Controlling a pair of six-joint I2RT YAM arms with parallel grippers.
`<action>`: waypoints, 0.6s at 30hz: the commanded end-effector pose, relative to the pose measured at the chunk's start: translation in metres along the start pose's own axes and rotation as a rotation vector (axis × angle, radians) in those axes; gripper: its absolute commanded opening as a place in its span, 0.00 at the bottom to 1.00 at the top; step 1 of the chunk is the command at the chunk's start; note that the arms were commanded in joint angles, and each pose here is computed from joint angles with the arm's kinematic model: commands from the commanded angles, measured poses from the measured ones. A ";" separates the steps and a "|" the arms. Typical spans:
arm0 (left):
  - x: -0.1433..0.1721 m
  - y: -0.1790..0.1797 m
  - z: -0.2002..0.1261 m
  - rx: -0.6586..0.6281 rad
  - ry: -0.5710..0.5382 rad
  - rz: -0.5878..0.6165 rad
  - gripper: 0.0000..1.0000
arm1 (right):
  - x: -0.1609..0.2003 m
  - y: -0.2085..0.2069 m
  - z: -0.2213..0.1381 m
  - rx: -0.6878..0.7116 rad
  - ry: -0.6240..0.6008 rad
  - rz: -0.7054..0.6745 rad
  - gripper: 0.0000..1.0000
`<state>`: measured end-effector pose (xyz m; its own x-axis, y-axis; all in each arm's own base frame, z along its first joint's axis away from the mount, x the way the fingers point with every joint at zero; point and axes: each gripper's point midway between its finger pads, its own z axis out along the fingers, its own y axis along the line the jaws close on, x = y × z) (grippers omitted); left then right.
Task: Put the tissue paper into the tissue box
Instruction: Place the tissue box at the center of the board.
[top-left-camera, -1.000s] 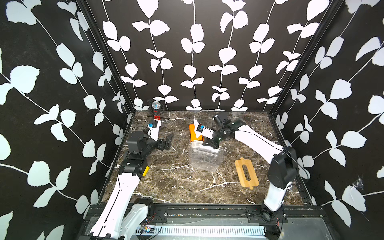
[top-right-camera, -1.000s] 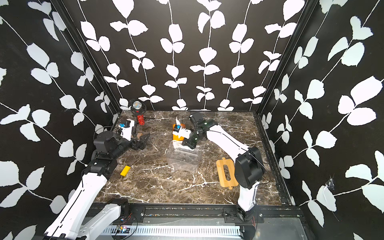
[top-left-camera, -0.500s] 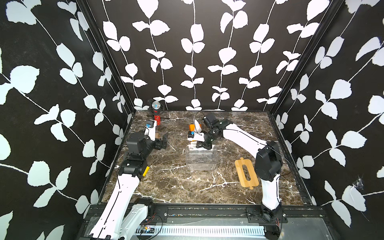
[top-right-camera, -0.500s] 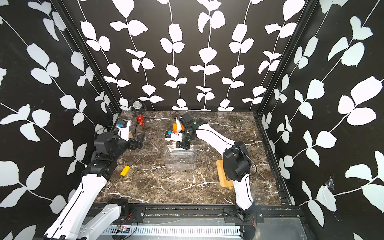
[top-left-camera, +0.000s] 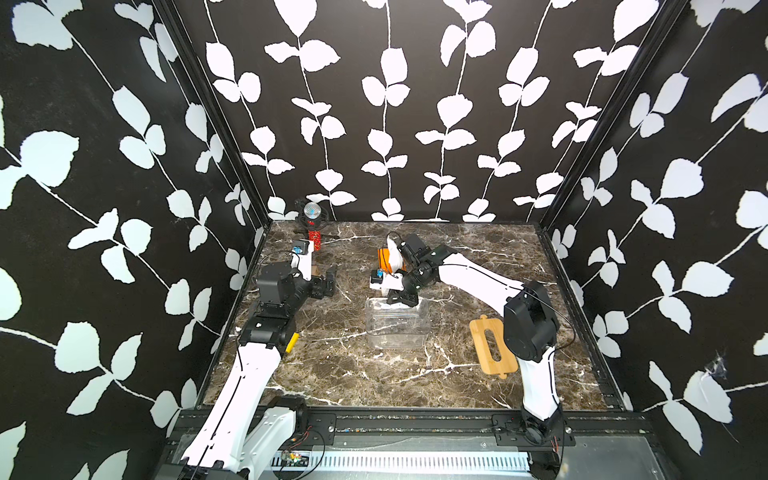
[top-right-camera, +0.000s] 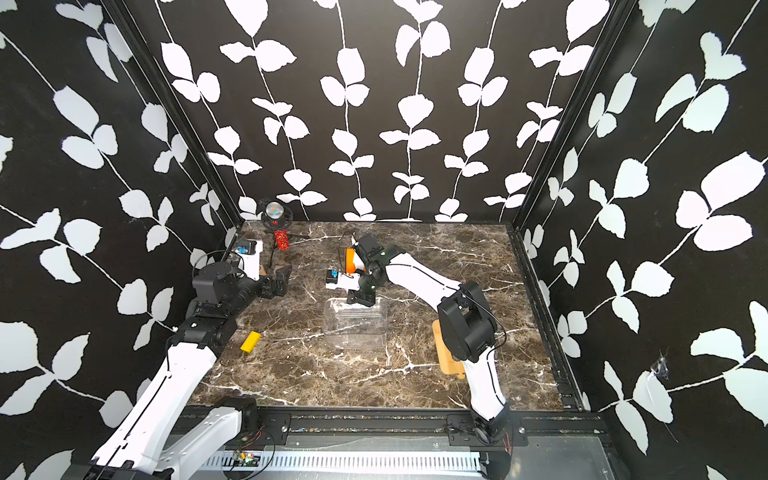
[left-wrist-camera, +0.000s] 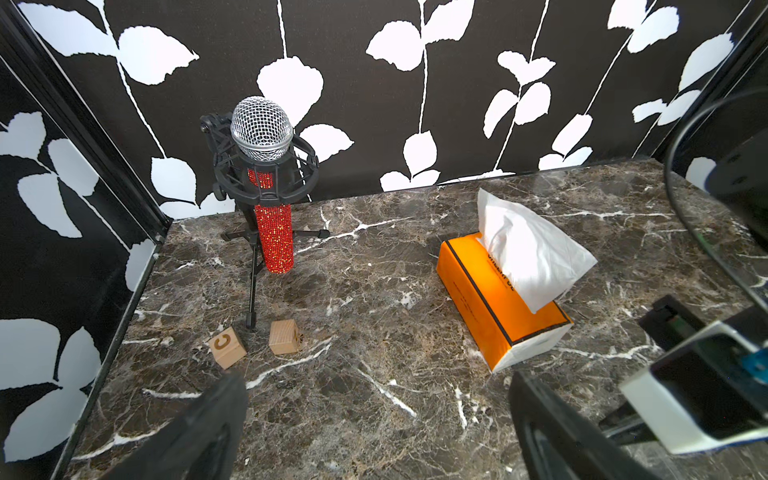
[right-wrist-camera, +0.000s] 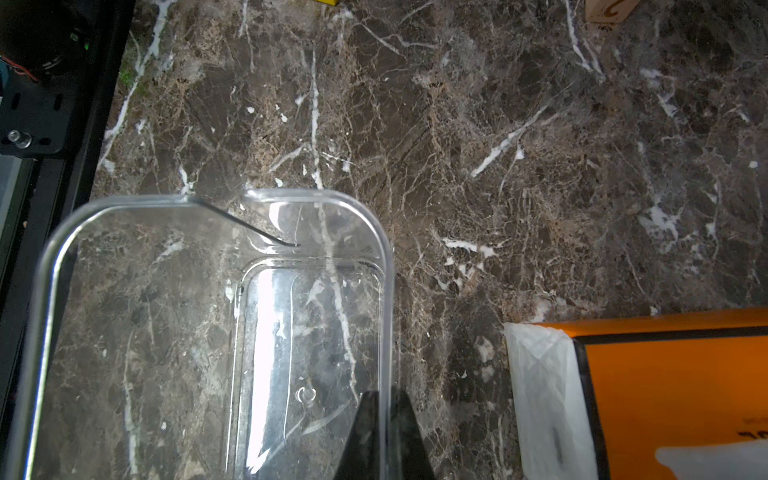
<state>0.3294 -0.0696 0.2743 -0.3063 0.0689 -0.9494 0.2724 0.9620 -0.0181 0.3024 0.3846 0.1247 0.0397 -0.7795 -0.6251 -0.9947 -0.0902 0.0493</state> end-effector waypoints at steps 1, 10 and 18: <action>0.000 -0.002 0.001 0.010 0.005 -0.017 0.99 | -0.010 0.007 -0.003 -0.004 -0.049 0.001 0.02; 0.001 0.000 0.006 0.003 0.011 -0.060 0.99 | -0.006 0.006 0.001 -0.007 -0.038 0.028 0.18; -0.005 0.000 0.016 0.004 0.023 -0.150 0.98 | -0.032 -0.004 -0.036 0.101 -0.085 0.020 0.50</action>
<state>0.3400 -0.0714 0.2559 -0.3867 -0.0170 -0.9220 0.2360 0.9647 -0.1168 0.3047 0.3858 0.1244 -0.0121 -0.7728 -0.6345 -0.9972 -0.0378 0.0651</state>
